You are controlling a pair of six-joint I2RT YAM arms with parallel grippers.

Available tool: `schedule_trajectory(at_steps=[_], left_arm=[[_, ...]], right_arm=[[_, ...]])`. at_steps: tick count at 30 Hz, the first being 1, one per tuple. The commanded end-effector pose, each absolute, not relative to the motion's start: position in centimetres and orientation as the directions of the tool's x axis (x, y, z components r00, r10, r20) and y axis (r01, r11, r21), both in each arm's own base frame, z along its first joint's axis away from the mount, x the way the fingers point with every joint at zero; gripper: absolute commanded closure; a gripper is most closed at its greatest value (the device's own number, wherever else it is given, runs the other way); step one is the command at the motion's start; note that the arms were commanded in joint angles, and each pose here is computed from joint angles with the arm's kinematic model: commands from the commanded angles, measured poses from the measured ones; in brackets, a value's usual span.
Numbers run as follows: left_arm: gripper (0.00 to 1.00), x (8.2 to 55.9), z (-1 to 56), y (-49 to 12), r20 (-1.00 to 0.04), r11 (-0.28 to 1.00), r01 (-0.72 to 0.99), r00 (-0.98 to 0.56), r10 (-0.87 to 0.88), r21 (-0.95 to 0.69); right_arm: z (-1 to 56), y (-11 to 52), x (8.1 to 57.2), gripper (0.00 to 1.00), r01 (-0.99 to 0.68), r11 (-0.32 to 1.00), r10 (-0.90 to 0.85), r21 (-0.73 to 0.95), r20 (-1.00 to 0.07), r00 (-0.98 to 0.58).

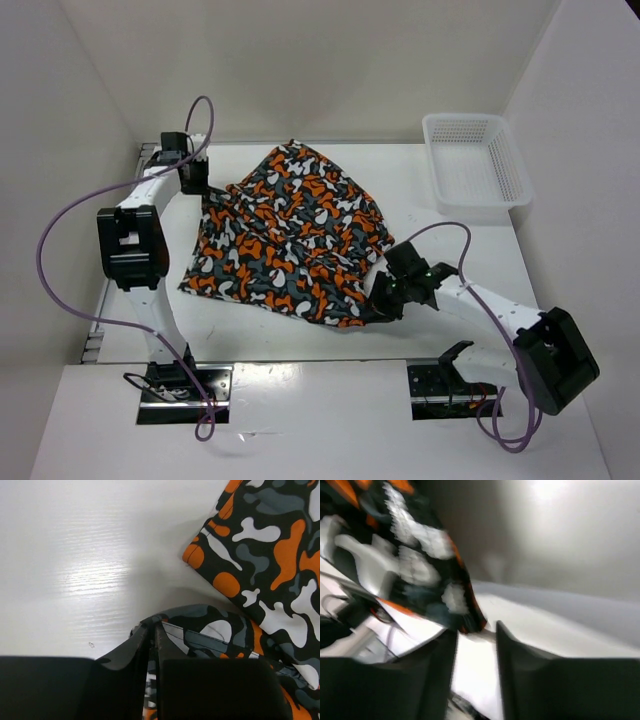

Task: Fold and stack the shorts
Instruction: Fold the shorts

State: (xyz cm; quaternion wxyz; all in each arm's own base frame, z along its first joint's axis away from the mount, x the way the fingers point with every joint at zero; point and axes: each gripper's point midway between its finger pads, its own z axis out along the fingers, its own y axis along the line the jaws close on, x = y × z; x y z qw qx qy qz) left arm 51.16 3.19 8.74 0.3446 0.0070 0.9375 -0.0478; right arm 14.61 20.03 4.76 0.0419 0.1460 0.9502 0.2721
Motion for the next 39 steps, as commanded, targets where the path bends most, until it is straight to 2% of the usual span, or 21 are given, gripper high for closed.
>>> schedule_trajectory(at_steps=[1, 2, 3, 6, 9, 11, 14, 16, 17, 18, 20, 22, 25, 27, 39], left_arm=[[0.85, 52.9, 8.5, 3.7, -0.672, 0.999, 0.029, -0.741, 0.001, -0.031], [0.67, 52.1, 7.5, 2.9, -0.647, 0.998, 0.042, -0.762, 0.009, -0.036], [0.54, 51.9, 8.4, 2.6, -0.658, 0.998, 0.051, -0.753, 0.01, -0.044], [0.37, 50.2, 9.2, 2.5, -0.65, 0.998, 0.049, -0.76, 0.009, -0.043], [0.3, 48.4, 12.2, 4.8, -0.677, 1.0, -0.006, -0.736, -0.019, -0.021], [0.23, 45.7, 12.1, 6.3, -0.649, 0.997, -0.067, -0.76, -0.032, 0.029], [0.22, 40.1, 12.7, 8.4, -0.585, 0.987, -0.143, -0.808, -0.07, 0.079], [0.22, 35.4, 10.8, 9.2, -0.472, 0.98, -0.178, -0.874, -0.114, 0.093], [0.22, 33.5, 10.7, 9.9, -0.454, 0.971, -0.206, -0.881, -0.131, 0.119], [0.22, 30.4, 8.3, 10.6, -0.383, 0.963, -0.236, -0.908, -0.171, 0.131], [0.22, 27.6, 7.3, 11.2, -0.348, 0.953, -0.275, -0.912, -0.218, 0.124], [0.22, 24.7, 5.8, 11.6, -0.279, 0.943, -0.319, -0.918, -0.282, 0.098], [0.22, 23.3, 4.8, 11.9, -0.249, 0.932, -0.357, -0.91, -0.331, 0.067], [0.22, 23.1, 4.5, 11.5, -0.24, 0.932, -0.359, -0.909, -0.34, 0.038], [0.22, 25.4, 1.3, 9.4, -0.157, 0.935, -0.33, -0.924, -0.348, -0.131]], right_arm=[[5.2, 19.1, 12.8, 0.53, 0.292, 0.81, 0.304, 0.508, 0.061, -0.951], [6.0, 19.7, 13.3, 0.44, 0.259, 0.796, 0.283, 0.546, 0.041, -0.958], [6.7, 20.5, 13.6, 0.31, 0.234, 0.771, 0.267, 0.592, 0.033, -0.963], [8.8, 21.2, 14.8, 0.25, 0.145, 0.758, 0.223, 0.636, -0.043, -0.974], [10.8, 20.3, 15.8, 0.23, 0.086, 0.801, 0.203, 0.592, -0.134, -0.97], [11.3, 19.2, 16.3, 0.25, 0.108, 0.835, 0.231, 0.54, -0.166, -0.959], [12.5, 19.1, 16.7, 0.29, 0.088, 0.876, 0.222, 0.474, -0.234, -0.946], [11.8, 19.2, 16.2, 0.29, 0.111, 0.892, 0.227, 0.439, -0.22, -0.949], [10.5, 19.2, 15.1, 0.29, 0.124, 0.897, 0.214, 0.424, -0.171, -0.962], [9.6, 19.8, 14.7, 0.28, 0.144, 0.891, 0.22, 0.431, -0.132, -0.966], [7.9, 20.8, 13.0, 0.27, 0.15, 0.88, 0.205, 0.451, -0.074, -0.976], [8.0, 22.6, 13.4, 0.27, 0.153, 0.852, 0.219, 0.501, -0.075, -0.973], [6.7, 22.8, 14.2, 0.24, 0.138, 0.872, 0.21, 0.47, -0.105, -0.972], [6.9, 23.9, 15.5, 0.22, 0.106, 0.854, 0.206, 0.51, -0.144, -0.968], [3.2, 24.7, 15.2, 0.22, 0.108, 0.853, 0.181, 0.511, -0.096, -0.979]])
